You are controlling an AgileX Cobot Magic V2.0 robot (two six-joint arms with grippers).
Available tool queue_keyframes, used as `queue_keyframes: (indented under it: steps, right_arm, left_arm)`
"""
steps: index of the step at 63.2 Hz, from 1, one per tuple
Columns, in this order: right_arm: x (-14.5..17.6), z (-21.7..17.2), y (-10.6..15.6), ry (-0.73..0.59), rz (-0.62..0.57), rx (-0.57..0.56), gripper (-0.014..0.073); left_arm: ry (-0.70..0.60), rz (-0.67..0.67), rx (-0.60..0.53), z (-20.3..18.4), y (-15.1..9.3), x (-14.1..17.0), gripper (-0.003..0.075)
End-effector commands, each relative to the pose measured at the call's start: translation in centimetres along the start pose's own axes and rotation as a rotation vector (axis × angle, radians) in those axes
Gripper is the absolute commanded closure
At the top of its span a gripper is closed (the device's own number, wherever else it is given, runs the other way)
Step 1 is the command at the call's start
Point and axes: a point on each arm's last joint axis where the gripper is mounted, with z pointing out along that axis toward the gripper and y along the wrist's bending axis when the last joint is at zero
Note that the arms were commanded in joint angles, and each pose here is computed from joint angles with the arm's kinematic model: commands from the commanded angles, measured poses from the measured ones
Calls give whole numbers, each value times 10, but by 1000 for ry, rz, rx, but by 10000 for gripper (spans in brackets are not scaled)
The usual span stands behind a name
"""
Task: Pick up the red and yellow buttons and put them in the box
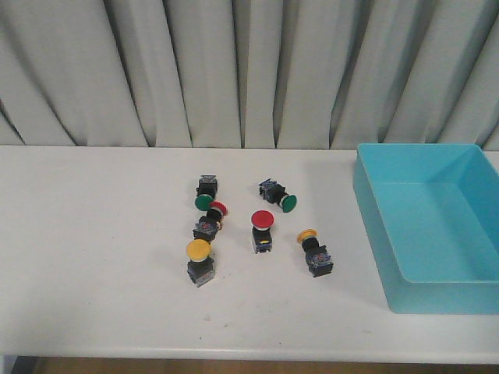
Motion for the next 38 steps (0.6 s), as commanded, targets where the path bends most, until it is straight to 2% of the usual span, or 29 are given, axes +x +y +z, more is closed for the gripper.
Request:
queue_keyframes:
  steps: [1, 7, 15, 22, 31, 38]
  right_arm:
    - [-25, 62, 0, 126, -49, -17, 601]
    - [-11, 115, -1, 332, -21, -8, 601]
    - [20, 156, -1, 459, 2, -4, 601]
    - [46, 166, -1, 516, 4, -7, 601]
    - [77, 166, -1, 704, -6, -4, 589]
    - [90, 164, -2, 785, -74, -27, 504]
  left_arm:
    - [45, 52, 14, 48, -2, -43, 726]
    - [250, 52, 33, 102, -5, -47, 726]
    - [343, 51, 37, 154, -7, -38, 726]
    - [443, -11, 26, 179, -7, -9, 726]
    - [538, -67, 7, 198, -8, 27, 717]
    - [606, -71, 41, 210, -17, 40, 648]
